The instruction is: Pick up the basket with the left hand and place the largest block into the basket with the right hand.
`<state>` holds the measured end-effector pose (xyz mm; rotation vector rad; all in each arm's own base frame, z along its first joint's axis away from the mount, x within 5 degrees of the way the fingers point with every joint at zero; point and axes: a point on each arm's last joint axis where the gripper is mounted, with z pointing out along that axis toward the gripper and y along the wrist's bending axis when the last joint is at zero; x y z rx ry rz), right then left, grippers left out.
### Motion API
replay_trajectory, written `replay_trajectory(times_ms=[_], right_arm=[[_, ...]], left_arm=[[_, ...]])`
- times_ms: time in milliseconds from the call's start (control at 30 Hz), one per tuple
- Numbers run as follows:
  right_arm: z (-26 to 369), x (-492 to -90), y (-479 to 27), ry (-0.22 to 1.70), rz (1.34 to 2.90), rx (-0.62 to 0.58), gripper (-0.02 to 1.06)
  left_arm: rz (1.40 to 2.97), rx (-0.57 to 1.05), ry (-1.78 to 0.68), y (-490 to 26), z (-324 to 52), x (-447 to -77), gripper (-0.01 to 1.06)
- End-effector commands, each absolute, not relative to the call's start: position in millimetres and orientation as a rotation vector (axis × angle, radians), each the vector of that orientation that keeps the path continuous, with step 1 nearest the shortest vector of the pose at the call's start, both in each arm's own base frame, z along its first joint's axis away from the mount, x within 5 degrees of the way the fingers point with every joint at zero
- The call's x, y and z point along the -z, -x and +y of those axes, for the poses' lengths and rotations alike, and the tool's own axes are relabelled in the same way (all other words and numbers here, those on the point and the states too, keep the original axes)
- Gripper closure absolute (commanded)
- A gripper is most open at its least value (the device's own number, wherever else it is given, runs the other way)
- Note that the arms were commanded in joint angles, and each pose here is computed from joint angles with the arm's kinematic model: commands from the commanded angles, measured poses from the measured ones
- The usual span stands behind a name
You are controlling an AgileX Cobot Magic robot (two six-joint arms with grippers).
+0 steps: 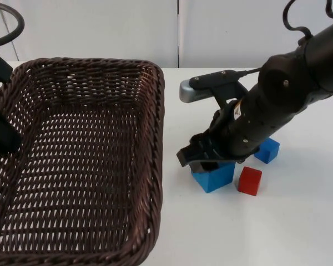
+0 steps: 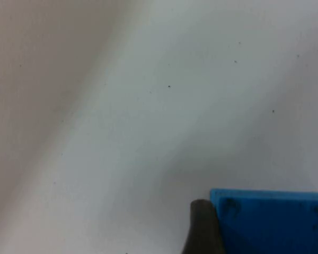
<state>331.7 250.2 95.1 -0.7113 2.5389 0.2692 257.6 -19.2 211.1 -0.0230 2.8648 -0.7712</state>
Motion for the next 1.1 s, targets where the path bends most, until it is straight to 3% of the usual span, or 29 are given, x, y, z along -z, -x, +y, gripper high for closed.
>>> replay_trajectory(times_ms=[0, 200, 333, 800, 1067], right_arm=[[254, -98, -331, 0.714, 2.520, -0.280, 0.74], [254, -124, -332, 0.700, 2.462, -0.303, 0.94], [252, -154, -331, 0.697, 2.399, -0.321, 1.02], [224, -285, -296, 0.696, 2.189, -0.346, 1.02], [209, -323, -276, 0.677, 2.136, -0.362, 1.02]], left_arm=[[2.847, 0.791, 0.032, -256, -20, -215, 1.05], [2.847, 0.791, 0.032, -256, -20, -215, 1.05], [2.847, 0.791, 0.032, -256, -20, -215, 1.05], [2.847, 0.791, 0.032, -256, -20, -215, 1.05], [2.847, 0.791, 0.032, -256, -20, -215, 1.05]])
